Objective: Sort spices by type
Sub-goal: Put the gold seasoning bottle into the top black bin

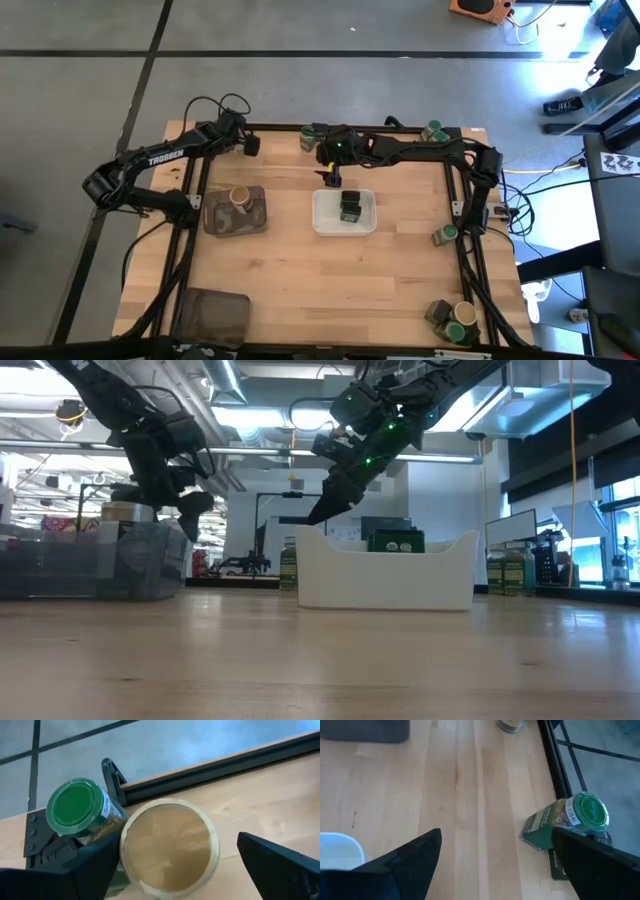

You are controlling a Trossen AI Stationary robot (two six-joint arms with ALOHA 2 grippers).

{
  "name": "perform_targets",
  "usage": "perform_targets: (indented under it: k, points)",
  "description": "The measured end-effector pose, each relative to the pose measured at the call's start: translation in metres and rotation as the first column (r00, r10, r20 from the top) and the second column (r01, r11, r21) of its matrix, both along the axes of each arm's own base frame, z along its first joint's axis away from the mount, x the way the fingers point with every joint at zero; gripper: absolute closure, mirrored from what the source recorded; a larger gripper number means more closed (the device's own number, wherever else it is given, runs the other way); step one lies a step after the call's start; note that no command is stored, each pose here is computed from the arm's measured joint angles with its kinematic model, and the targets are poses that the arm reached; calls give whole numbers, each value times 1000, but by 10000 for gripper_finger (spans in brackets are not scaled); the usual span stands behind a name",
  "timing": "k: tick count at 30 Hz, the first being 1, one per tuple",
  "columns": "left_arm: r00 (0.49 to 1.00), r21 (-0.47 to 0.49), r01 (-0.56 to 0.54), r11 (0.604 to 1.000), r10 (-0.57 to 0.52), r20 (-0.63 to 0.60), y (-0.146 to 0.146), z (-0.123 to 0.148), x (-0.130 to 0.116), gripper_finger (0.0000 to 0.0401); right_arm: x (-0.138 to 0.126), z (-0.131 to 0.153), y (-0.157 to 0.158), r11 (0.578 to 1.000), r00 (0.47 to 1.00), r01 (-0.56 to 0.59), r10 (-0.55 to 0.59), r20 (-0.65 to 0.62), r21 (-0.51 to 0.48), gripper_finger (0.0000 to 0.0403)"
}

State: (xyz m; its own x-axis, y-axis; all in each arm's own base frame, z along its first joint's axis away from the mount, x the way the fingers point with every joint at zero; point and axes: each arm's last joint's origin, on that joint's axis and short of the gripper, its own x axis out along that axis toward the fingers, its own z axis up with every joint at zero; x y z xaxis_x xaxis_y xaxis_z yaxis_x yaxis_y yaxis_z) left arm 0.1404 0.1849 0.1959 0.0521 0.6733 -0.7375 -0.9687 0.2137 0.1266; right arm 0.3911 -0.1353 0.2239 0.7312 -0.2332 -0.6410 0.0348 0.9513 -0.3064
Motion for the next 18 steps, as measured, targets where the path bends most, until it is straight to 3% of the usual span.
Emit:
perform_targets:
  k: [11, 18]
  points:
    - [999, -50, 17, 999, -18, -34, 6, -15, 5, 13, -1, -1, 0, 1000, 1000, 1, 0, -8, 3, 27]
    - [999, -28, 32, 999, -33, -36, 7, -14, 6, 80, -1, -2, 0, 1000, 1000, 1, -1, -19, 8, 27]
